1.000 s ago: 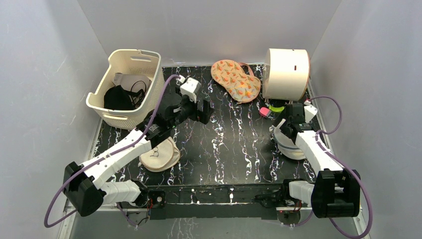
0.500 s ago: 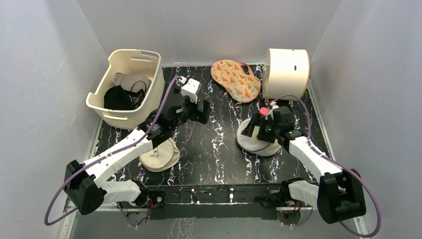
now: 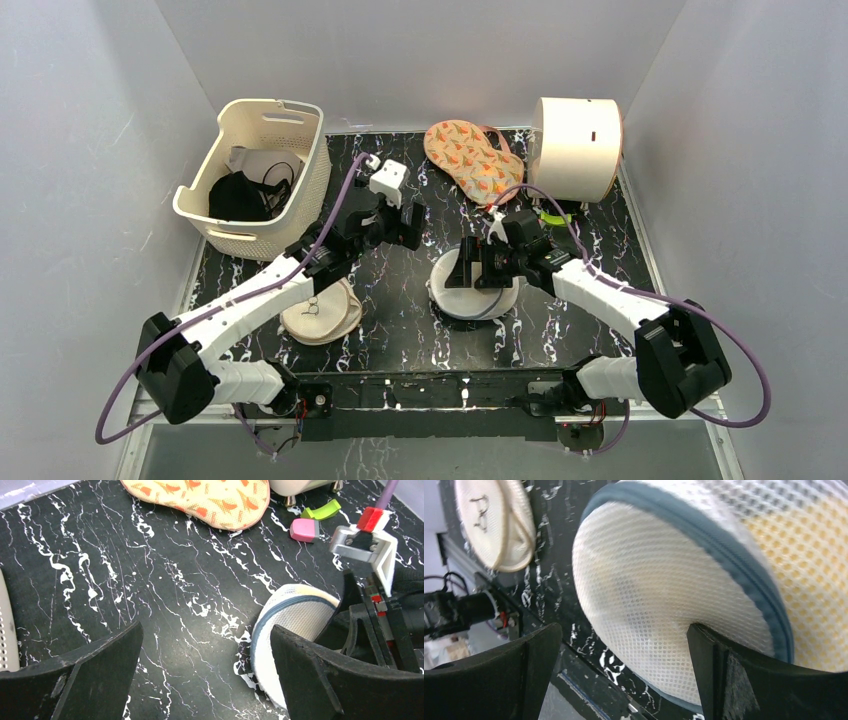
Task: Unzip the laundry bag and remove the bra
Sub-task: Move the laundry bag to the center of the board, then pick up the laundry bag at the center of the board.
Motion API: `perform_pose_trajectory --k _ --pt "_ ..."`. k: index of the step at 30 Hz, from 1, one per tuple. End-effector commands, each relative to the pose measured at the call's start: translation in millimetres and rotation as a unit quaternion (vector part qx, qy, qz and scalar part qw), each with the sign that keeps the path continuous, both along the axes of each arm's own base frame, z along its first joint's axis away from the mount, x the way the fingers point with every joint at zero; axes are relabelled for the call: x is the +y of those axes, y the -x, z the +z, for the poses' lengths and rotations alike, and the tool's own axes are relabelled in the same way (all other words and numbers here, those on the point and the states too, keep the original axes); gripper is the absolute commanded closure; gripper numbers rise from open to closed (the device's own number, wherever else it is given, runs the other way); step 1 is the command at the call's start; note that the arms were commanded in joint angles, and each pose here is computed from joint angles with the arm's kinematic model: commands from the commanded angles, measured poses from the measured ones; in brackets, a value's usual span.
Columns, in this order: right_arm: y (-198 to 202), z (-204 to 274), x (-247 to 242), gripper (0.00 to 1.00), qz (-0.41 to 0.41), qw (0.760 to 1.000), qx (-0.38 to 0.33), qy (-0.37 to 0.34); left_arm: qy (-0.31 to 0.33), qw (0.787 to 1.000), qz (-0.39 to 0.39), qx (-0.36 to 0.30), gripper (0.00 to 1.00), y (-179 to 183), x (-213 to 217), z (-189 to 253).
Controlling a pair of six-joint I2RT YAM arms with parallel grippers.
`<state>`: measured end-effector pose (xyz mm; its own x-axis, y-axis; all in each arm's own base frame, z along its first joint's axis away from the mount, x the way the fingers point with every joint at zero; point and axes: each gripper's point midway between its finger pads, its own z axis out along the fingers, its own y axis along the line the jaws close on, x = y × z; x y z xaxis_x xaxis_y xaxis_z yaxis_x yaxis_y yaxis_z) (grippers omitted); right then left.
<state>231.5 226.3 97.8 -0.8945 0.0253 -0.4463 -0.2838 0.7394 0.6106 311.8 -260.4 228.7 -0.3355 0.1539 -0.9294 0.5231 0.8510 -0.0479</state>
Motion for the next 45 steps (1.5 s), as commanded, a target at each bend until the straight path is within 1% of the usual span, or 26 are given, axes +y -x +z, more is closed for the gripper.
perform_pose_trajectory --k 1,3,5,9,11,13,14,15,16,18,22,25,27,31,33,35,40,43,45 --pt "-21.0 -16.7 -51.9 0.02 -0.106 0.991 0.009 0.08 0.023 1.0 -0.013 -0.007 0.02 2.0 -12.9 16.2" --pt "-29.5 -16.6 -65.4 0.02 -0.135 0.988 0.013 0.075 0.029 0.999 -0.022 -0.004 0.02 5.1 -16.6 14.9" --pt "-37.2 -7.5 -67.6 0.02 -0.142 0.988 0.002 0.06 0.028 0.999 -0.027 -0.002 0.02 6.7 -19.3 12.4" --pt "-44.7 12.9 -61.2 0.02 -0.117 0.992 -0.027 0.045 0.024 0.999 -0.041 0.009 0.02 12.1 -28.3 3.5" --pt "-46.6 18.1 -63.0 0.02 -0.112 0.992 -0.028 0.057 0.028 0.998 -0.045 0.018 0.02 15.5 -33.6 -1.4" --pt "-47.8 22.9 -69.3 0.02 -0.123 0.989 -0.027 0.074 0.058 0.997 0.011 0.043 0.02 15.5 -28.4 -8.9" --pt "-48.4 28.5 -69.6 0.02 -0.126 0.989 -0.032 0.071 0.08 0.995 0.029 0.054 0.02 17.5 -27.5 -13.0" --pt "-49.1 36.7 -68.9 0.02 -0.128 0.989 -0.042 0.064 0.097 0.993 0.03 0.066 0.02 23.0 -30.0 -19.1" --pt "-50.0 44.9 -67.9 0.02 -0.131 0.988 -0.051 0.055 0.111 0.991 0.016 0.071 0.02 29.8 -36.9 -22.0" --pt "-50.8 61.3 -65.1 0.02 -0.131 0.988 -0.072 0.038 0.116 0.99 -0.01 0.079 0.02 39.7 -49.4 -26.1" --pt "-48.6 77.0 -75.4 0.02 -0.147 0.984 -0.085 0.056 0.107 0.986 -0.038 0.122 0.02 45.8 -68.5 -40.1" --pt "-52.4 93.0 -90.3 0.02 -0.179 0.974 -0.116 0.077 0.128 0.975 -0.096 0.156 0.02 61.2 -90.1 -50.1" --pt "-55.6 111.4 -96.4 0.02 -0.198 0.966 -0.147 0.074 0.126 0.965 -0.132 0.188 0.02 70.4 -104.4 -60.6" --pt "-55.0 148.2 -96.7 0.02 -0.207 0.955 -0.21 0.039 0.075 0.953 -0.156 0.248 0.02 72.5 -120.1 -89.8" --pt "-51.8 156.6 -95.0 0.02 -0.2 0.951 -0.234 0.024 0.07 0.946 -0.167 0.268 0.06 74.2 -125.4 -98.3" --pt "-48.2 164.4 -88.7 0.02 -0.184 0.949 -0.256 0.002 0.079 0.94 -0.177 0.281 0.07 74.7 -128.2 -101.6" --pt "-38.2 168.4 -72.6 0.02 -0.139 0.95 -0.276 -0.04 0.108 0.929 -0.169 0.31 0.07 65.7 -126.9 -107.9" --pt "-37.0 161.7 -66.7 0.02 -0.125 0.953 -0.272 -0.05 0.146 0.909 -0.178 0.347 0.09 62.1 -128.1 -110.4" --pt "-40.2 155.4 -68.6 0.02 -0.137 0.955 -0.259 -0.045 0.167 0.898 -0.181 0.364 0.1 56.7 -127.6 -114.1"
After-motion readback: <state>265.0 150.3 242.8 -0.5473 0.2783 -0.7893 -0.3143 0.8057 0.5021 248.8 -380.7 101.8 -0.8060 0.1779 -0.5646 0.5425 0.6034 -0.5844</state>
